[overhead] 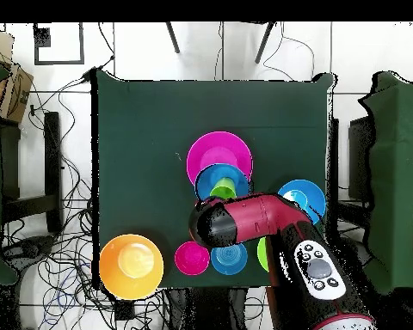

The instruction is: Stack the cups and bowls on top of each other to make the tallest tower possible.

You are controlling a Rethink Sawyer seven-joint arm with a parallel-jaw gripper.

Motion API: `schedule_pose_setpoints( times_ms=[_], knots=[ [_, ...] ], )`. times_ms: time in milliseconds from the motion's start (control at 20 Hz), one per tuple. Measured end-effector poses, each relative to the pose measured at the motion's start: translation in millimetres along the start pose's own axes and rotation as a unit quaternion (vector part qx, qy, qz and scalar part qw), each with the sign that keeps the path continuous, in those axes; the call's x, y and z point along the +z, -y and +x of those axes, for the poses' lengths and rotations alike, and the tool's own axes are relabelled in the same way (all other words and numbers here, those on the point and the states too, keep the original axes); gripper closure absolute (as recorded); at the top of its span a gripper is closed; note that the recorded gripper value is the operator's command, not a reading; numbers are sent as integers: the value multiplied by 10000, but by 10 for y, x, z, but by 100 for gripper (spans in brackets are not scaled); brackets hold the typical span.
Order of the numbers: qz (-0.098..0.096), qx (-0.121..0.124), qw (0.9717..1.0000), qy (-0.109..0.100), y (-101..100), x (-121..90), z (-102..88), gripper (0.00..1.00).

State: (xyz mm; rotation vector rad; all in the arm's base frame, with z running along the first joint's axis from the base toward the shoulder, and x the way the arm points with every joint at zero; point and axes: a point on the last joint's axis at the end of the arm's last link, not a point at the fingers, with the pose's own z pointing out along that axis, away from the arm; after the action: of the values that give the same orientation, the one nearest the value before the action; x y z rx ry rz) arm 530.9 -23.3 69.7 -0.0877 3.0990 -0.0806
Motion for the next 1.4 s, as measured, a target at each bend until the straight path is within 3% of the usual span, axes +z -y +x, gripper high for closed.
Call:
schedule_pose_setpoints(
  times_ms=[800,1250,1400],
  knots=[
    [0,23,10000,15,5,-10,-19,0],
    [50,112,9998,143,31,-67,-267,0],
    [57,159,9997,192,9,-81,-432,0]
  ],
)
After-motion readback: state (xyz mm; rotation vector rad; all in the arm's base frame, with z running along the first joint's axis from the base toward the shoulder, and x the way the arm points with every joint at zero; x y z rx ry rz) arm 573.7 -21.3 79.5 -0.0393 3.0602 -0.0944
